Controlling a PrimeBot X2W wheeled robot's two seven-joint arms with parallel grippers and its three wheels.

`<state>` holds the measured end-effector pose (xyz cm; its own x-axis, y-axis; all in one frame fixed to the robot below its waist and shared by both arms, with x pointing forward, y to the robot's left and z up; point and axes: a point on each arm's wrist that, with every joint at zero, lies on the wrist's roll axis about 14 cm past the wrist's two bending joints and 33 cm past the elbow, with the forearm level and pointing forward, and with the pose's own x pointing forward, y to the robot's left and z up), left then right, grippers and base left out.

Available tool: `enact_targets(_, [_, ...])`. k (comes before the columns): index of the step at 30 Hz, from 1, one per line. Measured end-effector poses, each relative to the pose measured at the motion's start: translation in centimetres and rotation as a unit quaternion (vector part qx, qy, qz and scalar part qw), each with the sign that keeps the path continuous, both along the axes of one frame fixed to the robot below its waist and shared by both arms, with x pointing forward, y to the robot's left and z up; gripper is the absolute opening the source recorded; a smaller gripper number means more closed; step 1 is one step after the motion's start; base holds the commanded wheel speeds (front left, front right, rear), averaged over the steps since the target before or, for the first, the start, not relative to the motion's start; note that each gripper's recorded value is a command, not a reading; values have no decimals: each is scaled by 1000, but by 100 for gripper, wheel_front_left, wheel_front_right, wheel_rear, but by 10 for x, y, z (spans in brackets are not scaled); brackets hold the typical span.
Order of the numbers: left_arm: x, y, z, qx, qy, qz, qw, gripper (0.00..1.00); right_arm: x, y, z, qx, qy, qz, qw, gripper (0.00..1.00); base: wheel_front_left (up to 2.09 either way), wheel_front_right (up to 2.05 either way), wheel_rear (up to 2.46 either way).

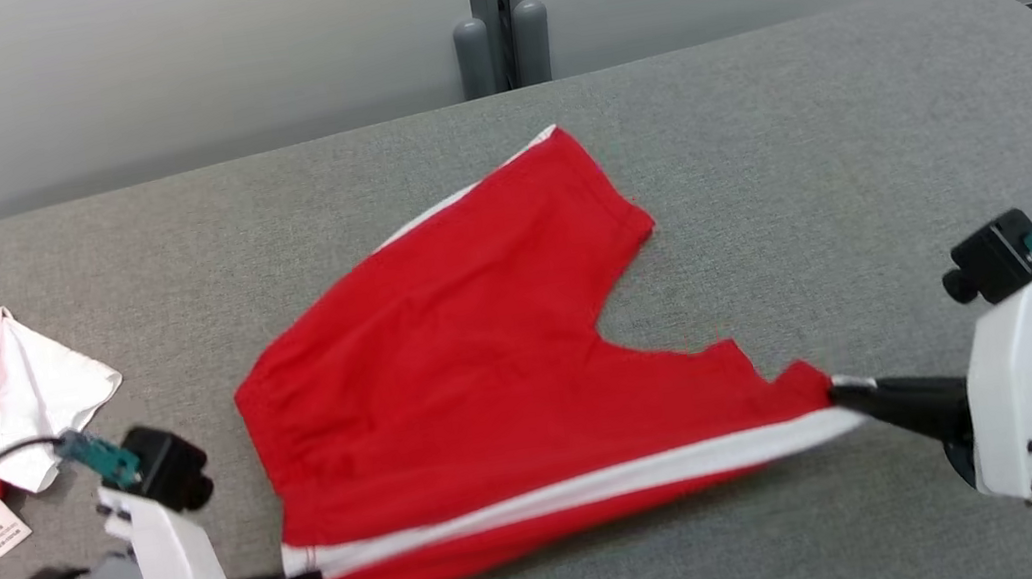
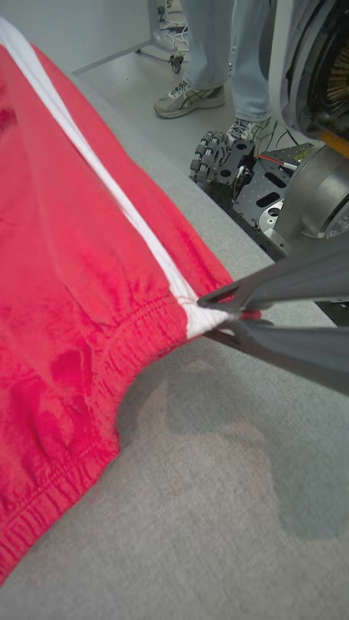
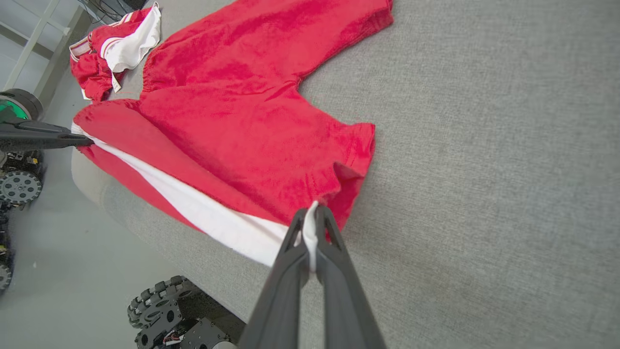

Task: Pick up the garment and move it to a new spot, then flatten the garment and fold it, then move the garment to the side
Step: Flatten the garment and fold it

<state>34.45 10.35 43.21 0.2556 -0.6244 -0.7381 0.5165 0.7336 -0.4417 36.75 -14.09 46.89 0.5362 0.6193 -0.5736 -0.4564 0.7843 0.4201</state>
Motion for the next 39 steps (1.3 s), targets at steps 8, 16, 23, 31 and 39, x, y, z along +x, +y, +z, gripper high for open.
enact_targets(8, [-46,-3,0,-6,50,-19,999,0,-28,-6,-13,10,56,8,998,0,0,0,0])
enact_targets(16, [-26,2,4,-10,54,-2,998,0,6,-3,0,12,39,14,999,0,0,0,0])
enact_targets(23, [25,9,10,-29,36,28,999,0,79,10,9,-4,13,31,999,0,0,0,0])
enact_targets(31, [72,22,14,-51,13,76,996,0,149,38,8,-9,-6,49,999,0,0,0,0])
enact_targets(39, [101,40,0,-76,11,143,987,0,195,80,-17,0,-10,60,998,0,0,0,0])
